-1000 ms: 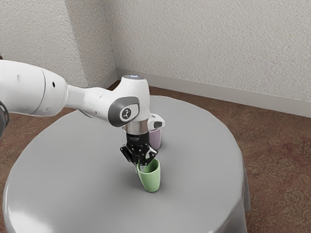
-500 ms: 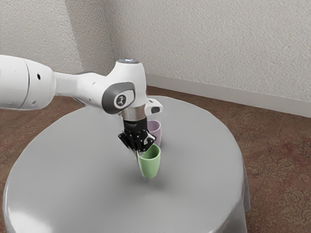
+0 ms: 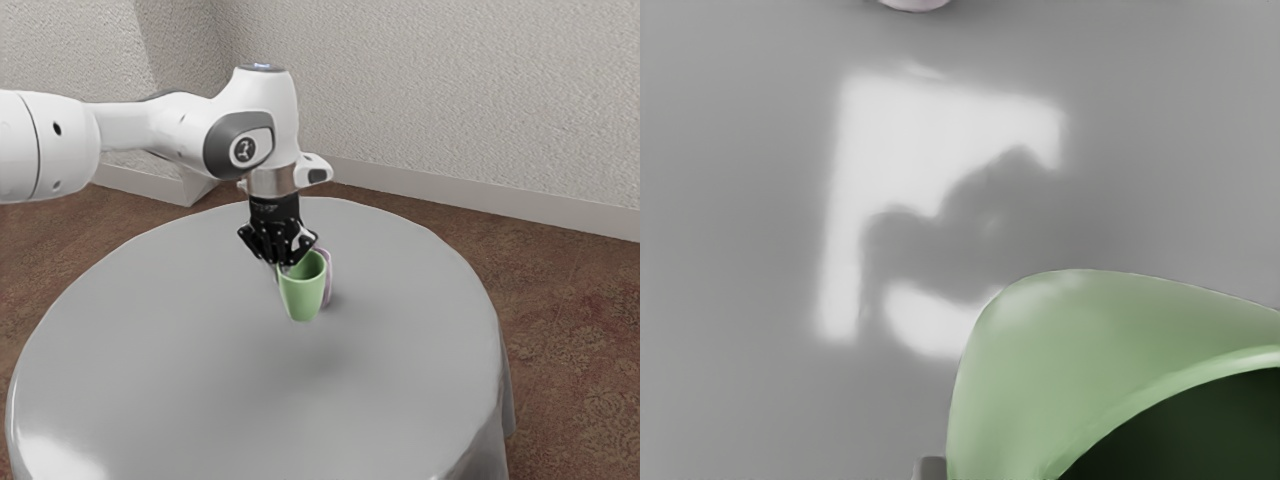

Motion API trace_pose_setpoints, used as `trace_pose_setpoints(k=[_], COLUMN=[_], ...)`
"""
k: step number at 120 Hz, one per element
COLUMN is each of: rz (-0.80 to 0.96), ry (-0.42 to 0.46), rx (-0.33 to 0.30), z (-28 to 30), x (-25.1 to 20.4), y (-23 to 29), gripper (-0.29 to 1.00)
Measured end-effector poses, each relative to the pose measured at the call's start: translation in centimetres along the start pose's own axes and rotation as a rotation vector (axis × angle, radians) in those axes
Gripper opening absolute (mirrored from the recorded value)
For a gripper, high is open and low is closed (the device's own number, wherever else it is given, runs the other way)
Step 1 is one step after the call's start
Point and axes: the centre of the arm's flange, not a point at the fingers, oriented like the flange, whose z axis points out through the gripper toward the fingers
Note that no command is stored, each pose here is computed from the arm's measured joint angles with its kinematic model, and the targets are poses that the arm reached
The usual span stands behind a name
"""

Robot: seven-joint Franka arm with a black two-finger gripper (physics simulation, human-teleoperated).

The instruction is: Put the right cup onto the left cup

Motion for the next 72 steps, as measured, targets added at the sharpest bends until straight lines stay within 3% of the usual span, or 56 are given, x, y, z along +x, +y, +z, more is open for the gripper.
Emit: trace_pose_setpoints(k=[72], rz=[-0.008], ry=[0.022], rx=[0.018], z=[-4.2], x=[3.8], y=[-2.1], gripper=[-0.08])
